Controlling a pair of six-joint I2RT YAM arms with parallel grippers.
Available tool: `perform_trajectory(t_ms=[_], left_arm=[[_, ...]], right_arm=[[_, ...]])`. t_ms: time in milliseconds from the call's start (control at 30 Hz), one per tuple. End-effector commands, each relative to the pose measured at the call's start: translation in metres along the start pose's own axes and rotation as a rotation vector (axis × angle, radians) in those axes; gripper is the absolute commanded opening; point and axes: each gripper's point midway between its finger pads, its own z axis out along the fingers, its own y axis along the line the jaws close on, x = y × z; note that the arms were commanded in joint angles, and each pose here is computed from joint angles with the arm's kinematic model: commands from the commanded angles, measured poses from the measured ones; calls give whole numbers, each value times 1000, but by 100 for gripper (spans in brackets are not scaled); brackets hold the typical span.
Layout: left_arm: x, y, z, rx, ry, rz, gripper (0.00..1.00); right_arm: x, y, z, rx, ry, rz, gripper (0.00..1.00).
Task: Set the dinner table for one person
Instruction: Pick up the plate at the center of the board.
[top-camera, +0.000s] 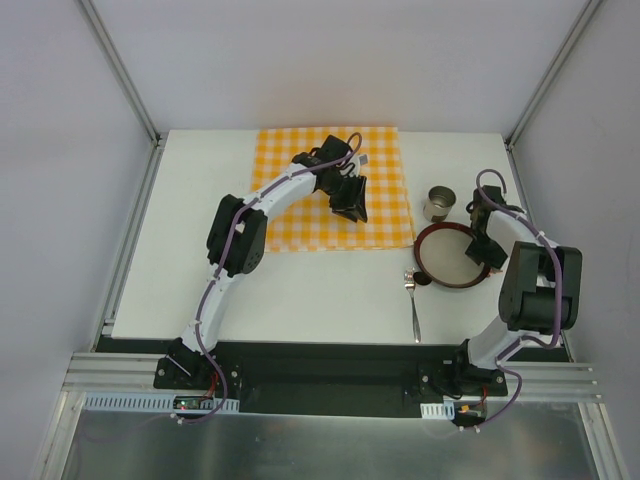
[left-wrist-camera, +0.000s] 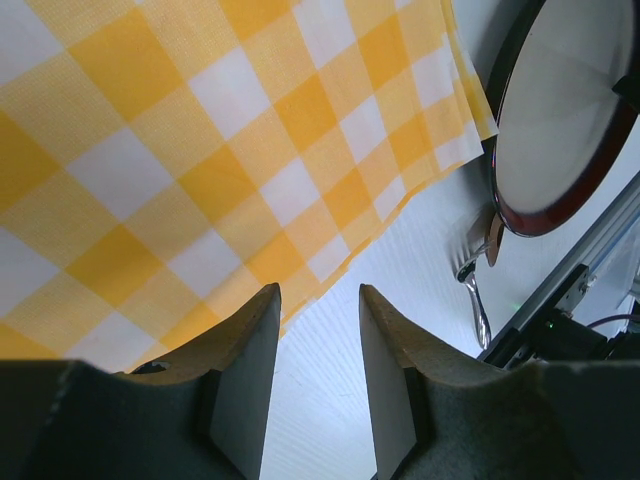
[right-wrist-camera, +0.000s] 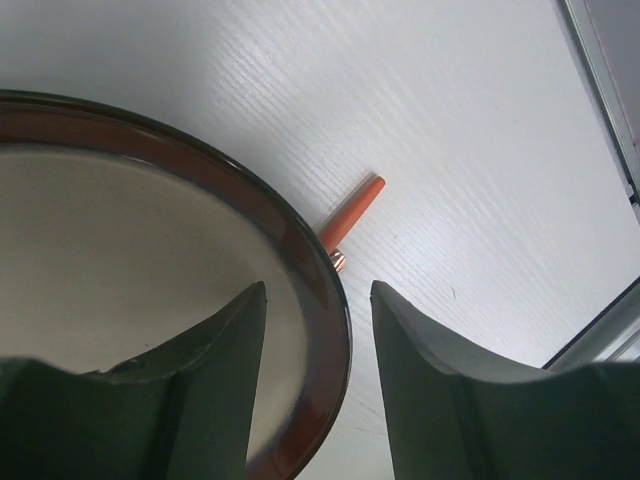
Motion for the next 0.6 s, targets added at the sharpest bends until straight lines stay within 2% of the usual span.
perform_trajectory(t_ms=[0,433,567], left_arm=[[-3,-11,-7,32,-15,22,37],[-9,-5,-23,17,-42,25,37],[-11,0,-25,22,-44,12,37]], right_arm=[[14,-7,2,-11,41,35,49],[18,5,6,-88,54,48,43],[22,14,-1,-168,49,73,41]])
